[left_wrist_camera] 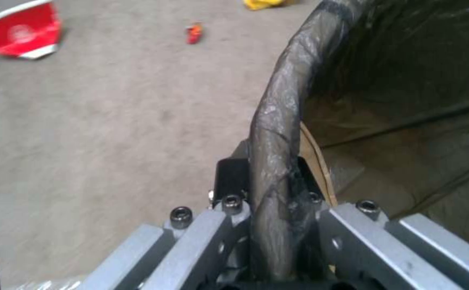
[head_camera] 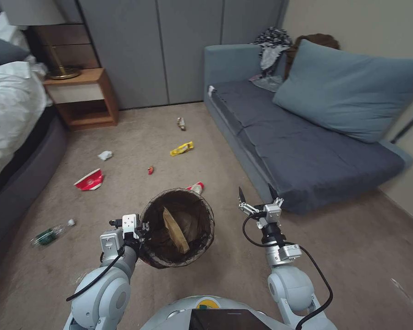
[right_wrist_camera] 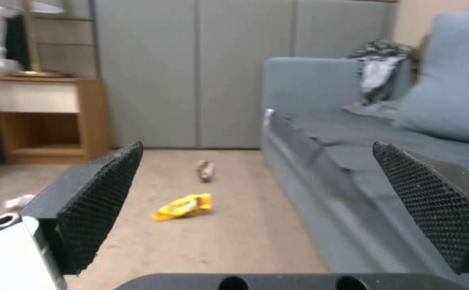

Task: Pick up the trash bin, then pick up the garbage from the floor and place it into the trash bin.

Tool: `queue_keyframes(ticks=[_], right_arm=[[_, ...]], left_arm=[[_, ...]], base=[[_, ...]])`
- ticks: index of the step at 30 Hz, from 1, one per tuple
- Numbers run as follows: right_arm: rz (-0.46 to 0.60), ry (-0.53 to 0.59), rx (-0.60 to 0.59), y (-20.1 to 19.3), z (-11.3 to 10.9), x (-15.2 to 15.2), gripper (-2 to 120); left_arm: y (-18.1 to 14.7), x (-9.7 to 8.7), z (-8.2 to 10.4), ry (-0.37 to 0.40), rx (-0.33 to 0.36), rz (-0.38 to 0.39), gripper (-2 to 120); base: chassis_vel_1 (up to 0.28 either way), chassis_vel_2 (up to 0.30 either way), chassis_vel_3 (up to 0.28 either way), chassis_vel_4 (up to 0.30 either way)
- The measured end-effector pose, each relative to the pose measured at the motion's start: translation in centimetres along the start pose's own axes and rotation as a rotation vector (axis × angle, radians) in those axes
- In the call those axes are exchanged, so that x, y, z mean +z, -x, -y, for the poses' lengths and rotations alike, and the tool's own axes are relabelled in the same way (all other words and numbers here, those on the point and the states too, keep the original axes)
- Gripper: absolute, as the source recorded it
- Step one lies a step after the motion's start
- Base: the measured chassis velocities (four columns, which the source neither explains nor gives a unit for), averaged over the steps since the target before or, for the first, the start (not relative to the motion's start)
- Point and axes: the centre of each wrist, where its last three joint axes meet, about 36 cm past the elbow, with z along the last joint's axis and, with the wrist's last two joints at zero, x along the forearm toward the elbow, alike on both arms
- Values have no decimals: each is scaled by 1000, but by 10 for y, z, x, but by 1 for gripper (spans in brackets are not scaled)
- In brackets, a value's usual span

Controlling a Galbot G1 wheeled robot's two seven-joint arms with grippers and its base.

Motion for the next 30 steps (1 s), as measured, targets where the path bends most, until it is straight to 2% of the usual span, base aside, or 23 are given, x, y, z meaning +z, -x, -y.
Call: queue_keyframes(ticks=[19,30], right_arm=[[-3,-2,3,2,0,3,100],[-5,-1,10,2,-1,3,100]], left_arm=[[4,3,1,1,6,10,3],[4,4,2,17,10,24,3]], base=[[130,122,126,133],[37,39,41,32]])
